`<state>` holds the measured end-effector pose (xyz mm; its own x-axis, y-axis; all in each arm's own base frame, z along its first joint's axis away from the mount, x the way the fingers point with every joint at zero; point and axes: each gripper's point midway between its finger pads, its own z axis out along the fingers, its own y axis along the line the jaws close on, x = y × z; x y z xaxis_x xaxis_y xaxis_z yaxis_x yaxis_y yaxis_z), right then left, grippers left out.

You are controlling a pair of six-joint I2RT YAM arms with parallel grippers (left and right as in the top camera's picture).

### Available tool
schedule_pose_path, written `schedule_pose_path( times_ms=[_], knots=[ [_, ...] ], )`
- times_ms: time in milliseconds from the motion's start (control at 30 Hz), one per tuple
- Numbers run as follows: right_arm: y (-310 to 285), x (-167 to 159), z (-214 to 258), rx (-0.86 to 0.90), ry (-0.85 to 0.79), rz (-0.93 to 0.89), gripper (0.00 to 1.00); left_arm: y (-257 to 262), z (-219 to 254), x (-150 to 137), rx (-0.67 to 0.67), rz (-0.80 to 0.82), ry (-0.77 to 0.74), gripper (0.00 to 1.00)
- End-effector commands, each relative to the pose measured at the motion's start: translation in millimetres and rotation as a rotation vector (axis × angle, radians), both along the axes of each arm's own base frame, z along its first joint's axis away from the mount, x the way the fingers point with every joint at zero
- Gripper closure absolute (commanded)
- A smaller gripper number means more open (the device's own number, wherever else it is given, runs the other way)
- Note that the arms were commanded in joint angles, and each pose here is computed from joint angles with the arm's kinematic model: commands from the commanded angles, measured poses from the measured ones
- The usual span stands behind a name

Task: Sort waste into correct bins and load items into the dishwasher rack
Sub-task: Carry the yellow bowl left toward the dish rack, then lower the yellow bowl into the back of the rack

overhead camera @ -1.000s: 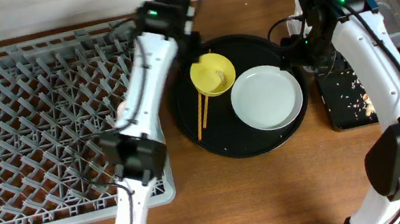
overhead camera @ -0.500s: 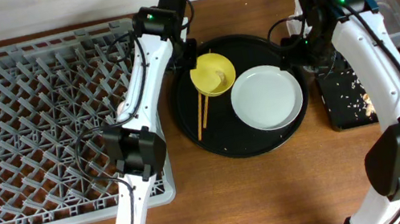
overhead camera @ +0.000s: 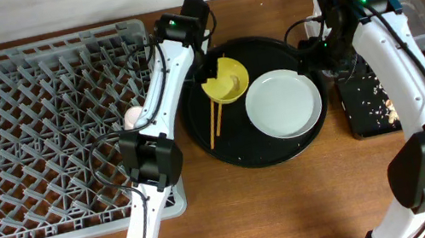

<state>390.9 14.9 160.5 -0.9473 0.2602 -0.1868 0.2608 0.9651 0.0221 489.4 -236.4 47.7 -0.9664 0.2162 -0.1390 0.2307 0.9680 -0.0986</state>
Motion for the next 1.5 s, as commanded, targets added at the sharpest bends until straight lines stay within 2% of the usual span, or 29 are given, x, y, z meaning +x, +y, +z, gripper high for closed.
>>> schedule_pose_path(
  times_ms=[0,67,100,133,167,200,267,367,433,533,700,900,1067,1233,1467],
  knots=[
    [-3,1,14,-0.017,-0.04,-0.003,0.08,5,52,3,-0.042,0.013,-0.081,0.99],
    [-3,2,14,-0.017,-0.04,-0.003,0.08,16,111,12,-0.071,-0.029,-0.228,0.99],
    [-3,2,14,-0.017,-0.04,-0.003,0.08,38,152,19,-0.01,-0.03,-0.347,0.99],
    [-3,2,14,-0.017,-0.04,-0.004,0.08,56,171,22,0.062,-0.006,-0.409,0.99],
    [-3,2,14,-0.017,-0.04,-0.004,0.09,88,196,26,0.218,0.045,-0.494,0.99],
    [-2,2,15,-0.016,-0.044,-0.004,0.08,177,254,24,0.715,0.197,-0.64,0.99],
    [-2,2,15,-0.016,-0.042,-0.003,0.08,205,257,25,0.823,0.248,-0.625,1.0],
    [-3,0,14,-0.017,-0.033,-0.003,0.08,242,244,32,0.938,0.14,-0.51,1.0],
    [-3,-1,14,-0.017,-0.031,-0.003,0.08,276,240,37,1.037,0.136,-0.45,1.0],
    [-3,0,14,-0.017,-0.035,-0.004,0.08,313,234,46,1.063,0.198,-0.434,1.0],
    [-2,9,16,-0.014,-0.071,-0.003,0.08,336,233,77,1.101,0.16,-0.475,1.0],
    [-2,11,17,-0.014,-0.078,-0.003,0.08,327,204,82,1.121,0.079,-0.407,1.0],
    [-2,11,17,-0.014,-0.078,-0.003,0.08,321,149,78,1.136,-0.02,-0.276,1.0],
    [-2,11,17,-0.014,-0.078,-0.003,0.08,289,134,83,1.124,-0.079,-0.294,1.0],
    [-2,11,17,-0.014,-0.079,-0.003,0.08,272,135,87,1.119,-0.095,-0.325,1.0]
  ],
)
